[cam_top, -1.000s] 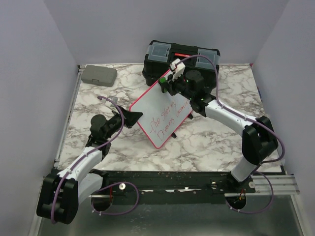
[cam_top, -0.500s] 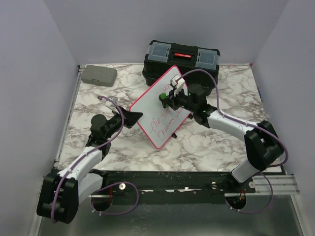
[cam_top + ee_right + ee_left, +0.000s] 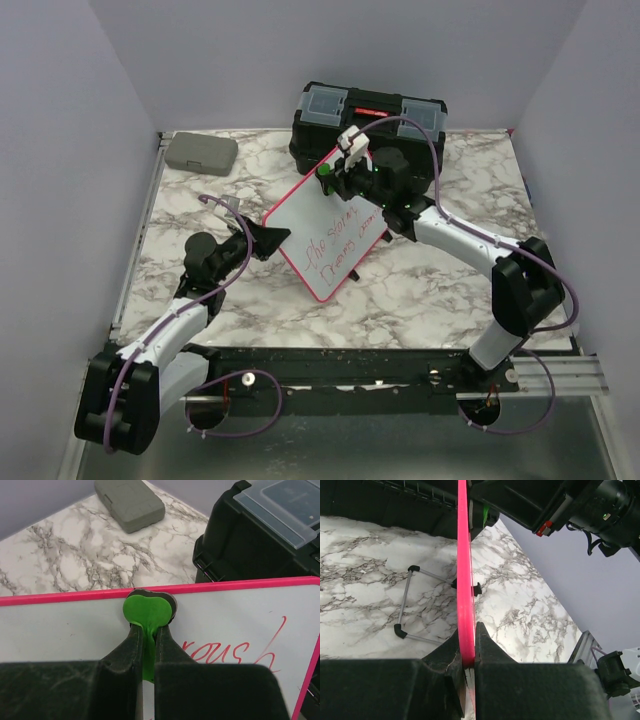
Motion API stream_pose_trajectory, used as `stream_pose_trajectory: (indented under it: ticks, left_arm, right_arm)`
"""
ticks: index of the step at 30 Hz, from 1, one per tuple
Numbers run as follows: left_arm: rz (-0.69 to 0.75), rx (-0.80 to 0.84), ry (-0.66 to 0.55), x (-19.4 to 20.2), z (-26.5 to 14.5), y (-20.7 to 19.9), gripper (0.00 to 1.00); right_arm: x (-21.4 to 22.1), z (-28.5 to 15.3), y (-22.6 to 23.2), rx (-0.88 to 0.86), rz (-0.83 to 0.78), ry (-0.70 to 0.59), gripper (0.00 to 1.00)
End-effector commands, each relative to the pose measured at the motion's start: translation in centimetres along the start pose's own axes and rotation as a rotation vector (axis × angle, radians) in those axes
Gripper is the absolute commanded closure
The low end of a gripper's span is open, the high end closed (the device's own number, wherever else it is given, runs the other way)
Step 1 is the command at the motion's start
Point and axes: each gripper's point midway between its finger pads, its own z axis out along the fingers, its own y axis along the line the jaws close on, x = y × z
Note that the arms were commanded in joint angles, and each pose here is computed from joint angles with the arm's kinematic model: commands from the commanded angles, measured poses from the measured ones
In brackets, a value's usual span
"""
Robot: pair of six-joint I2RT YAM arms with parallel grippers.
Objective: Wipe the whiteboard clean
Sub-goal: Erase the whiteboard at the whiteboard stand.
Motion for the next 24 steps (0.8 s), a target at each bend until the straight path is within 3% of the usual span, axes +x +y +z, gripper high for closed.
stream_pose_trajectory:
  ticks: [1,9,15,18,24]
  left_arm:
    - [0.076,0.149,0.131,2.6,-0.9,-2.7,1.00]
    - [0.081,0.152,0.127,2.5,-0.8,-2.7,1.00]
    - [0.075,0.155,0.126,2.3,-0.5,-2.7,1.00]
    - [0.077,0.157,0.126,2.3,-0.5,-2.7,1.00]
    - [0.076,0.155,0.127,2.5,-0.7,-2.7,1.00]
  right_arm:
    - [1.5,0.8,-1.9,0.079,0.023,0.048,0.99]
    - [6.2,-1.2,4.8,-0.181,0.021,0.134,0.99]
    - [4.6,-2.2,9.7,-0.324,-0.016,0.081,0.99]
    - [3.1,-1.3,8.4,-0.252,-0.007,0.065,0.99]
    - [3.2,0.1,1.3,-0.033,0.040,0.089,0.99]
